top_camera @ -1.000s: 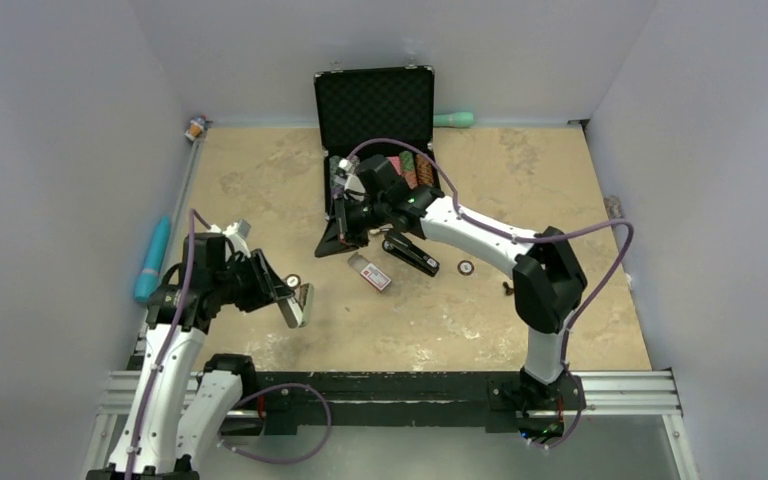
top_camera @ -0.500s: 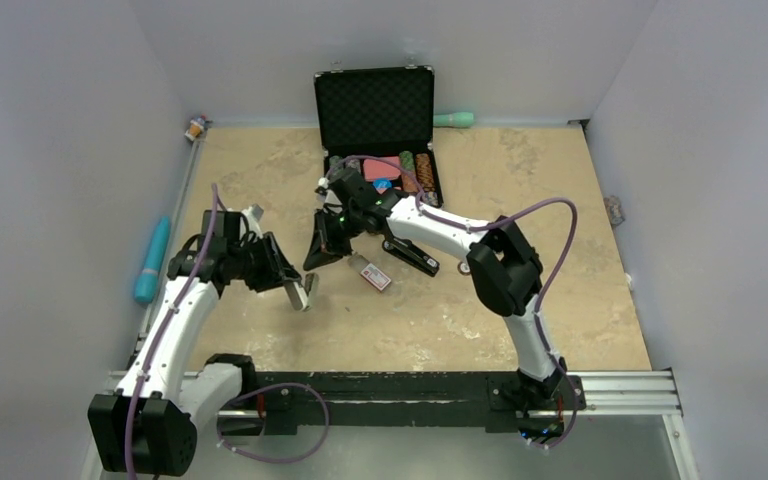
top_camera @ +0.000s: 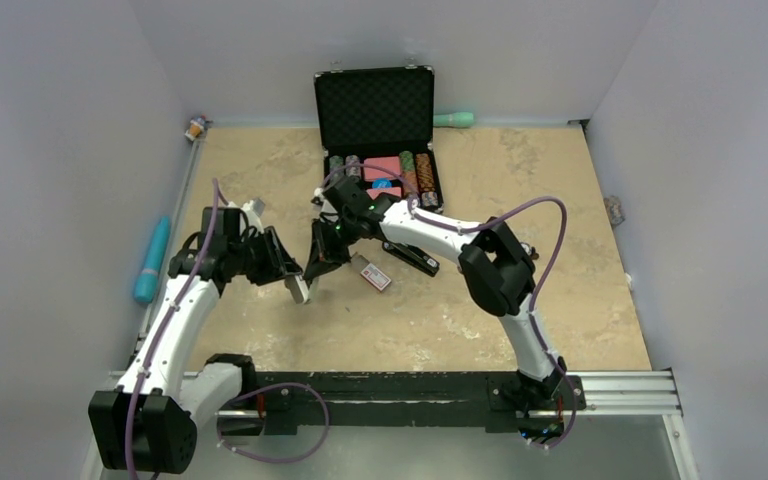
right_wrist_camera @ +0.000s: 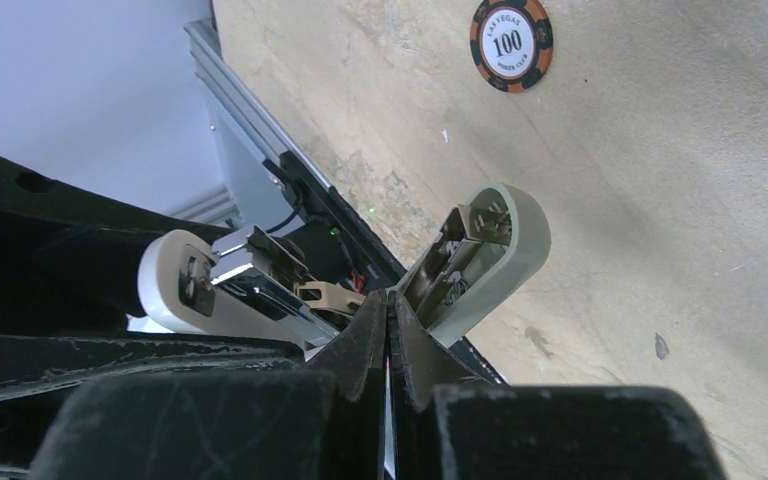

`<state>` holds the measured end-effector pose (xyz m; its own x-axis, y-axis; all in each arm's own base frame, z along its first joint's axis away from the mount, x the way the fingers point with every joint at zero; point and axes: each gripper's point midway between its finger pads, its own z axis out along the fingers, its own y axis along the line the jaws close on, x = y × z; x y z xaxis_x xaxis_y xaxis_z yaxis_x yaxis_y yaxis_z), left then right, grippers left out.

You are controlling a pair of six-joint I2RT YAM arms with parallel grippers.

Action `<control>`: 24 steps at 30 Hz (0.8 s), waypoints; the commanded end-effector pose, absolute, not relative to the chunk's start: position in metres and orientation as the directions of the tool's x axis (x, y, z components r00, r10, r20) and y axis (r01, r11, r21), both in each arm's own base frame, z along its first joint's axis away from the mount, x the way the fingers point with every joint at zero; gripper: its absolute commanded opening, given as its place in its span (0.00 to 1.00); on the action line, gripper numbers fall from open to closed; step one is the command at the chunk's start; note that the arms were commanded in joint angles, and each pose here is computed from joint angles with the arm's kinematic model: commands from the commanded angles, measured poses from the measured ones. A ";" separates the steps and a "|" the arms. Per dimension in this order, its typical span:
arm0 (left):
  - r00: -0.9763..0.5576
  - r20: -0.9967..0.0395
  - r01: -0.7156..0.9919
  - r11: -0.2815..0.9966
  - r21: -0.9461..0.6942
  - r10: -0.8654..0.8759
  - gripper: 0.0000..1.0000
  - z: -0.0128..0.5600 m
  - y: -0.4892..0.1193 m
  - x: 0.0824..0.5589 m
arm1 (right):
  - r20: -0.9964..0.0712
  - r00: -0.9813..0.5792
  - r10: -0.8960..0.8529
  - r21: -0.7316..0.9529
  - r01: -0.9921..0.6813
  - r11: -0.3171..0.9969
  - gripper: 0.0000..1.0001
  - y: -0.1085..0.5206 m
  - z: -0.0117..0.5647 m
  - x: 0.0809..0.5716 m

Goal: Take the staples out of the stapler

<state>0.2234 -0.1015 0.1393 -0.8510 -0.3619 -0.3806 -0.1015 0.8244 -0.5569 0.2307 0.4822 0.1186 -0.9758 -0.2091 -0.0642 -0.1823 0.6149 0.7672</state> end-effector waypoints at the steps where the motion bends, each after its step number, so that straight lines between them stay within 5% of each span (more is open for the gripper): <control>1: -0.831 -0.433 -0.050 0.823 -0.565 -0.348 0.00 0.151 -0.104 0.239 | -0.076 -0.966 -0.249 0.723 -0.225 0.654 0.00 0.472 0.099 0.225; 11: -0.822 -0.442 -0.082 0.843 -0.531 -0.359 0.00 0.150 -0.096 0.248 | -0.030 -0.960 -0.279 0.667 -0.227 0.710 0.00 0.440 0.067 0.203; 24: -0.827 -0.438 -0.083 0.848 -0.523 -0.352 0.00 0.149 -0.095 0.247 | -0.086 -0.950 -0.300 0.686 -0.275 0.674 0.00 0.451 0.096 0.211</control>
<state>0.2312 -0.0958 0.1260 -0.8620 -0.3661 -0.3506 -0.1473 0.8427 -0.5179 0.2034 0.4399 0.0528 -0.9613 -0.2751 0.0103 -0.2030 0.7336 0.6486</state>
